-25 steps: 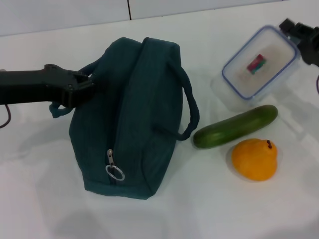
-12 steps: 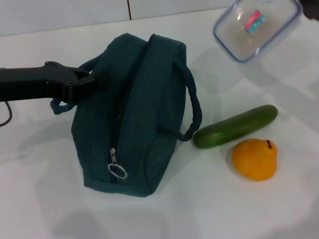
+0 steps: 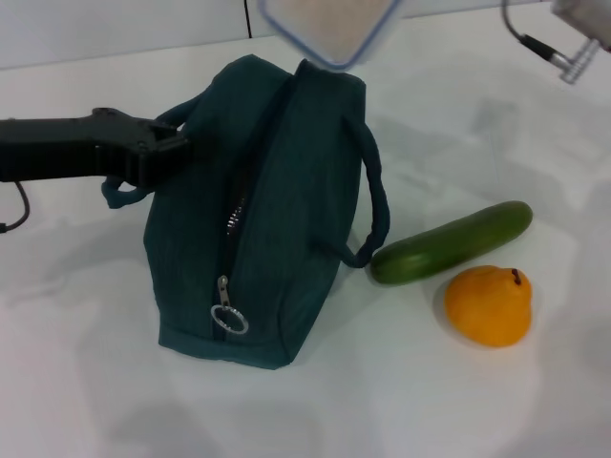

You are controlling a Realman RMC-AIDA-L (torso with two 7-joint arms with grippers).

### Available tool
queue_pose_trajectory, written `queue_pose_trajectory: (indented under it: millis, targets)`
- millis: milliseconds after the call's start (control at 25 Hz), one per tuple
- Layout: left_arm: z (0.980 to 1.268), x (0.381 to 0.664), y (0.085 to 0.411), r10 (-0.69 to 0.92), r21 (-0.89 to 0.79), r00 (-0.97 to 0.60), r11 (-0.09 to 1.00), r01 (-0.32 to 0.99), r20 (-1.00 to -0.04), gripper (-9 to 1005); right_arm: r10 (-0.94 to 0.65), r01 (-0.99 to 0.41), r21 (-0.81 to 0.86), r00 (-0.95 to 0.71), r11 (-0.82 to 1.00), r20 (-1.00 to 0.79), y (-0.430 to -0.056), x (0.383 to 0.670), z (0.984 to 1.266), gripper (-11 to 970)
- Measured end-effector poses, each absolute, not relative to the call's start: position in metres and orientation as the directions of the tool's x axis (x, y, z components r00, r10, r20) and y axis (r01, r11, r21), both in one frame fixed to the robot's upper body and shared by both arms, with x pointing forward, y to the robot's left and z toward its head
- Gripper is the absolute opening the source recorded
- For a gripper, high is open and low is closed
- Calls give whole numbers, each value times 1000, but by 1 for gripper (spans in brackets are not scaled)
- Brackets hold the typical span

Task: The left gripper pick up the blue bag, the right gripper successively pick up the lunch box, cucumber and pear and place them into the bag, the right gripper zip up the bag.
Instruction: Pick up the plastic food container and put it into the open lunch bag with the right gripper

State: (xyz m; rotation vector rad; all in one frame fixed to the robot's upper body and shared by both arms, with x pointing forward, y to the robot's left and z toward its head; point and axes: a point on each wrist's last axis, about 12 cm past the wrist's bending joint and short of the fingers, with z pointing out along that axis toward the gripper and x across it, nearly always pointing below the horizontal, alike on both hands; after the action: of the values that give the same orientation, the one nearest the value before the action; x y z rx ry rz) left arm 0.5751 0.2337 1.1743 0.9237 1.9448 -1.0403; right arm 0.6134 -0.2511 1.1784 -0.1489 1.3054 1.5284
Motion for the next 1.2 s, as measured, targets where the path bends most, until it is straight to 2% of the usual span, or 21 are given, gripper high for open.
queue_pose_trajectory:
  millis: [280, 680, 840, 1200]
  targets:
    - [1176, 580, 226, 255, -353, -472, 401, 846, -844, 47, 498, -798, 587, -458, 133, -736, -219, 617, 1187, 131]
    - [1174, 583, 228, 245, -353, -479, 420, 836, -843, 46, 372, -812, 557, -468, 176, -801, -212, 606, 1168, 142]
    - [1173, 585, 229, 237, -350, -481, 436, 829, -844, 46, 277, -823, 517, -454, 234, -847, -214, 601, 1157, 146]
    - [1172, 586, 230, 232, -352, -486, 446, 823, -843, 47, 139, -860, 460, -439, 219, -888, -200, 592, 1144, 156]
